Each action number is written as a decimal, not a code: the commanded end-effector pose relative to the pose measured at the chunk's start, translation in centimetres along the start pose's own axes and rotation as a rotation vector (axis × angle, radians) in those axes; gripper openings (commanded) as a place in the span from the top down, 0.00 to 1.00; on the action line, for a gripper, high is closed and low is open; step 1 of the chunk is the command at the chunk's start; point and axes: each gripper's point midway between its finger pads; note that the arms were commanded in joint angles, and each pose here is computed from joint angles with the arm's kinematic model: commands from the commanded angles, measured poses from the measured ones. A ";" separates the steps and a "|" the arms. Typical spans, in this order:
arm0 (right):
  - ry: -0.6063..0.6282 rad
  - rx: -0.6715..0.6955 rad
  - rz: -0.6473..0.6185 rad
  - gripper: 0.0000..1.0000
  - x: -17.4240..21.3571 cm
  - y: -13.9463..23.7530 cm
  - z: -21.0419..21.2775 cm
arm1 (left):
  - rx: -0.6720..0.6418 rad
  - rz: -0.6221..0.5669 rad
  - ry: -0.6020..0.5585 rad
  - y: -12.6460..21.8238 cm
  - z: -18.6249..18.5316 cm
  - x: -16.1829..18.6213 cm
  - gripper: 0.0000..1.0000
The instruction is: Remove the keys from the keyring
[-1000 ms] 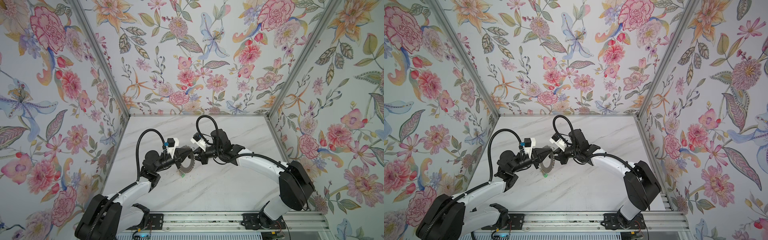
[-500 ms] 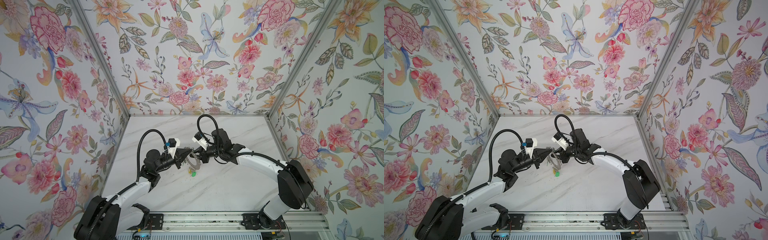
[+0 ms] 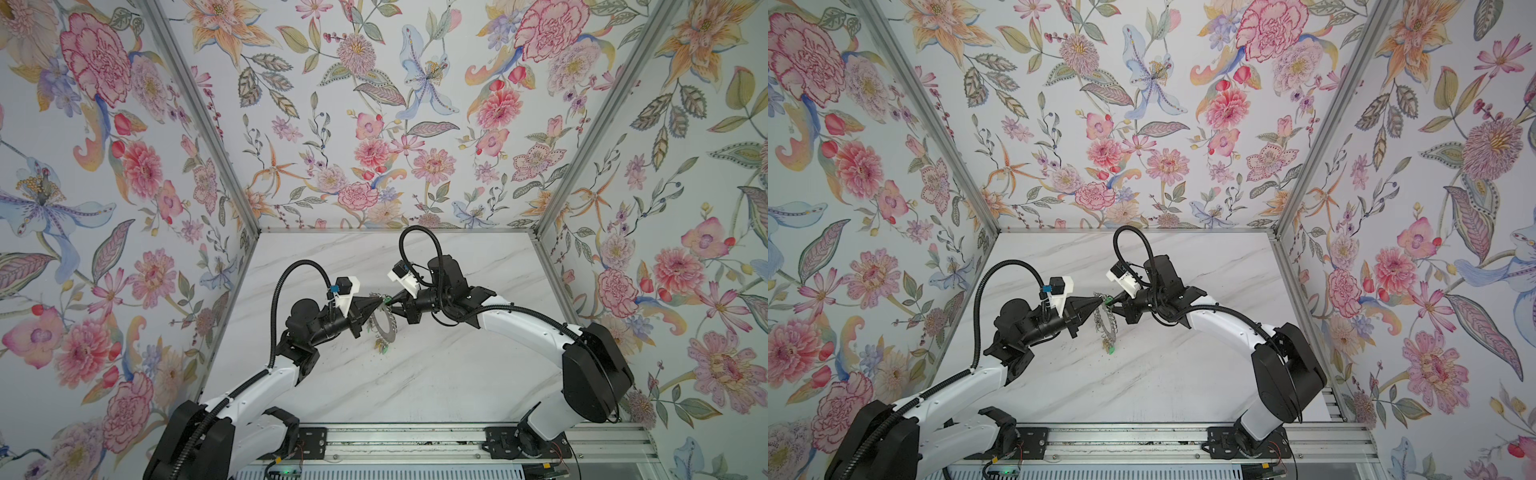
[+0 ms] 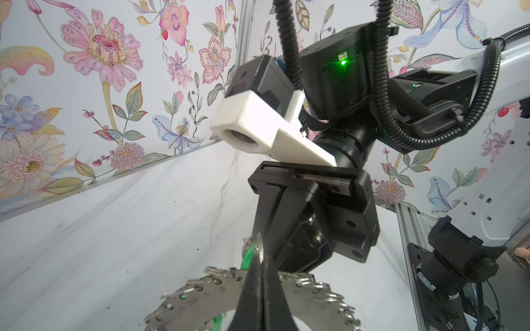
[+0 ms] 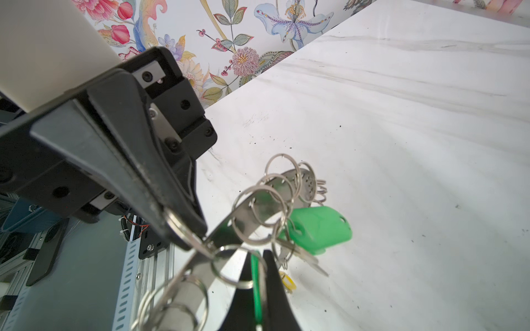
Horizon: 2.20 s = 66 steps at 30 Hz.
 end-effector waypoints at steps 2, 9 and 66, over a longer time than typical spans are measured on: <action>-0.090 0.189 0.046 1.00 2.2 1.9 -4.7 | 0.087 -0.151 -0.163 0.7 -3.3 -5.8 1.00; -0.090 0.230 0.046 1.00 2.1 2.7 -5.2 | 0.043 -0.127 -0.193 0.8 -2.8 -5.5 1.00; -0.057 0.243 -0.097 1.00 -0.7 2.1 -3.3 | 0.399 -0.521 0.144 -1.3 -4.6 -11.8 1.00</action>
Point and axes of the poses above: each gripper's point midway between its finger pads, its own y axis back along the fingers, its own z axis along the line the jaws close on, x = y × z, and after that the axes turned 5 degrees about y, right-handed
